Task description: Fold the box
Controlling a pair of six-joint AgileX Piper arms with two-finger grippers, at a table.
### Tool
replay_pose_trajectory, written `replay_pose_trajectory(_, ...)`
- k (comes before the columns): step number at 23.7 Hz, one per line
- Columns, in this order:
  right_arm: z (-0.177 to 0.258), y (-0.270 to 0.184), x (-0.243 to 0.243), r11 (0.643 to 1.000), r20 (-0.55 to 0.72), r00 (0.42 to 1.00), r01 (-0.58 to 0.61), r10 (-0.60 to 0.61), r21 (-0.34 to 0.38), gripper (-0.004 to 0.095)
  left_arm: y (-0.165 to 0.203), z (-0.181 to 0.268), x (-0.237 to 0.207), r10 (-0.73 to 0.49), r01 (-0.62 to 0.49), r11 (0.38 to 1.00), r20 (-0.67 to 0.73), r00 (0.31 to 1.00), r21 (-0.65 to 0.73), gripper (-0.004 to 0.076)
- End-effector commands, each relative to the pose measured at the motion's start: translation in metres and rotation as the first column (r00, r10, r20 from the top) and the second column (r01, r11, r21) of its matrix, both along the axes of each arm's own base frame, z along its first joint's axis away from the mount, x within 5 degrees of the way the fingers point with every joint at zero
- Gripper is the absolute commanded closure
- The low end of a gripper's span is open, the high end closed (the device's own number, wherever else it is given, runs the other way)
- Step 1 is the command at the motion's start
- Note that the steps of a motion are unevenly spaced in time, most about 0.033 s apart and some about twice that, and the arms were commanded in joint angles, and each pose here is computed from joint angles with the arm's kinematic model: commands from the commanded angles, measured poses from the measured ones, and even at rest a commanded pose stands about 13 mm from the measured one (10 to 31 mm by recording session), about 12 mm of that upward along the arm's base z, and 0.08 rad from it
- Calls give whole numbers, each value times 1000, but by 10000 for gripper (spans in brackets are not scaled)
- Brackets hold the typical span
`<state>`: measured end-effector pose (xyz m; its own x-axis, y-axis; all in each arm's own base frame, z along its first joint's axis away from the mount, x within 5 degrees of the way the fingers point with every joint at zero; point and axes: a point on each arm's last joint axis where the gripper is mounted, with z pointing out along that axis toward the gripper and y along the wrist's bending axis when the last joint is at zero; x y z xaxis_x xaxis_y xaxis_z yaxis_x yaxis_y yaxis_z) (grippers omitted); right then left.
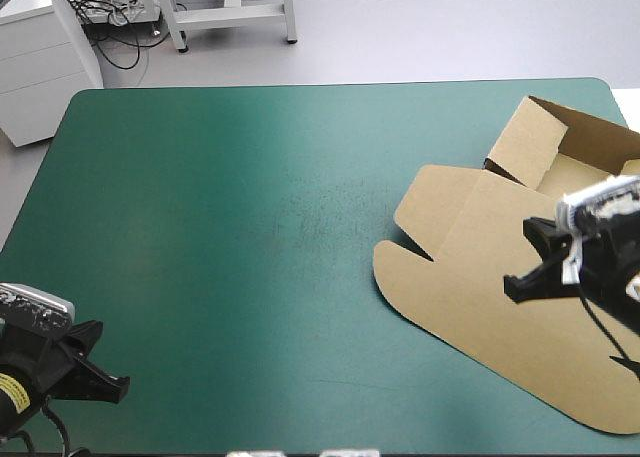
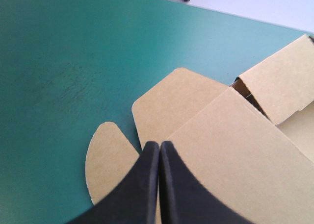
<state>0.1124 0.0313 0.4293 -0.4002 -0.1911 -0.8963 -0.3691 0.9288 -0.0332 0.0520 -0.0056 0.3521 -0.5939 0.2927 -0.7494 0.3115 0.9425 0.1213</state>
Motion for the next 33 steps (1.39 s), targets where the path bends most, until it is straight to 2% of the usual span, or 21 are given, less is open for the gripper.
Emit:
replay_pose_trajectory(1, -2, -3, -26, 1000, 191, 981, 20, -24, 23, 926, -2, 11, 3, -12, 16, 999, 98, 995, -47, 756)
replay_pose_trajectory(8, -46, -9, -63, 999, 240, 970, 48, -49, 8, 926, 2, -7, -8, -37, 63, 992, 232, 972, -106, 756)
replay_pose_trajectory(10, -58, -9, -69, 999, 255, 965, 49, -53, 24, 926, 4, -14, -12, -39, 69, 991, 251, 967, -114, 756)
replay_pose_trajectory(13, -75, -12, -86, 996, 363, 928, 68, -84, 55, 926, 7, -32, -18, -43, 78, 990, 271, 962, -121, 756)
replay_pose_trajectory(19, -115, -15, -112, 995, 446, 890, 68, -96, 78, 926, 11, -58, -28, -46, 100, 984, 332, 942, -149, 756)
replay_pose_trajectory(23, -127, -14, -110, 993, 399, 911, 70, -101, 91, 926, 13, -62, -31, -44, 105, 982, 346, 937, -159, 756)
replay_pose_trajectory(28, -137, -16, -108, 995, 345, 933, 91, -102, 46, 926, 15, -61, -35, -38, 111, 979, 377, 925, -173, 756)
replay_pose_trajectory(33, -137, -18, -107, 990, 331, 933, 124, -141, 74, 926, 16, -61, -36, -37, 111, 978, 380, 924, -175, 756)
